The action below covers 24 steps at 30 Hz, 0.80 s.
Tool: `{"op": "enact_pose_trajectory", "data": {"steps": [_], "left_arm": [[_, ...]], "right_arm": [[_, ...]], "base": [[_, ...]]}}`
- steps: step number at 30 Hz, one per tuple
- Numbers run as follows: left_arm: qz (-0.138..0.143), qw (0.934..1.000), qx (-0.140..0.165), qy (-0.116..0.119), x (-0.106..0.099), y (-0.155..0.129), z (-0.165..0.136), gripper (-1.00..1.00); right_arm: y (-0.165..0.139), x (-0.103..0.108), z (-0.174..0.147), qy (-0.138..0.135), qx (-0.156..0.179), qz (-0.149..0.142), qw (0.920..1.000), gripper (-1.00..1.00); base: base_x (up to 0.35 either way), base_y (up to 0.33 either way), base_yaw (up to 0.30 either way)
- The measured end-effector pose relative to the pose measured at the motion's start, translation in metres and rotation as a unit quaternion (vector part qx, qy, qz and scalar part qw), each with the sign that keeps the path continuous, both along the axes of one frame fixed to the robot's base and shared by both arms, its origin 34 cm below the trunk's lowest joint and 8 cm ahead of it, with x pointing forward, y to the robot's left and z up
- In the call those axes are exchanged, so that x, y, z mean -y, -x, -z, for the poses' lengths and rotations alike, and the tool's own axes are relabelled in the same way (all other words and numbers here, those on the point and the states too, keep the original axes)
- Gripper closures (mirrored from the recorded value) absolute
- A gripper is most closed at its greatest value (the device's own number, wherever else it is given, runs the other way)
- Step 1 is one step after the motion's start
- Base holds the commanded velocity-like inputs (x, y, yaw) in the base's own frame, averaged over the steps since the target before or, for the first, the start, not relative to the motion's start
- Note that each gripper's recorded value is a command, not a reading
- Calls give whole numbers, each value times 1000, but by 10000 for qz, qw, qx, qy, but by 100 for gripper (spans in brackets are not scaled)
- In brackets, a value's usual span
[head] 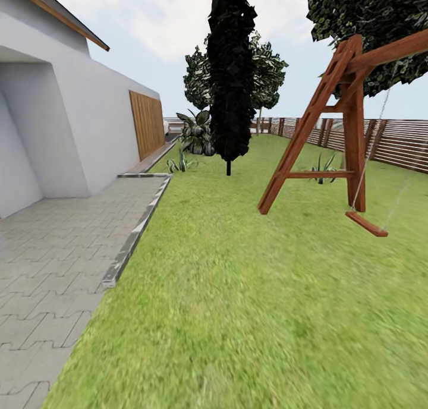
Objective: Take the three Easter eggs out of the wicker basket on the lawn in the garden, then place them on the lawn next to a single tree (choose any tree) so that all three eggs are next to the same tree and none are left in the basket.
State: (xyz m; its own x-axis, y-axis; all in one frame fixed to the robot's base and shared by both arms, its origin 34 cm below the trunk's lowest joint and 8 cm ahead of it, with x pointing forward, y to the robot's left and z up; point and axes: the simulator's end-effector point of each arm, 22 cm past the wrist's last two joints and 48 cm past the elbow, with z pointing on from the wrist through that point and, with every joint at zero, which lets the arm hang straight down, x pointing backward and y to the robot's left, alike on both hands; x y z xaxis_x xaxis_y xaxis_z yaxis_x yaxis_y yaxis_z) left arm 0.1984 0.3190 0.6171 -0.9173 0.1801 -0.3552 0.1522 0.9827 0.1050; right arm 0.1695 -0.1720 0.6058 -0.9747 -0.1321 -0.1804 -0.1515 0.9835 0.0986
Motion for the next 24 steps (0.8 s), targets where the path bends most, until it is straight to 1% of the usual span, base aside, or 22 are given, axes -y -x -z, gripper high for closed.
{"op": "enact_pose_trajectory", "data": {"steps": [24], "left_arm": [[1,10000,-2,0,0,0,0,-100]], "right_arm": [[0,0,0,0,1,-6,10000,-100]], "base": [[334,0,0]]}}
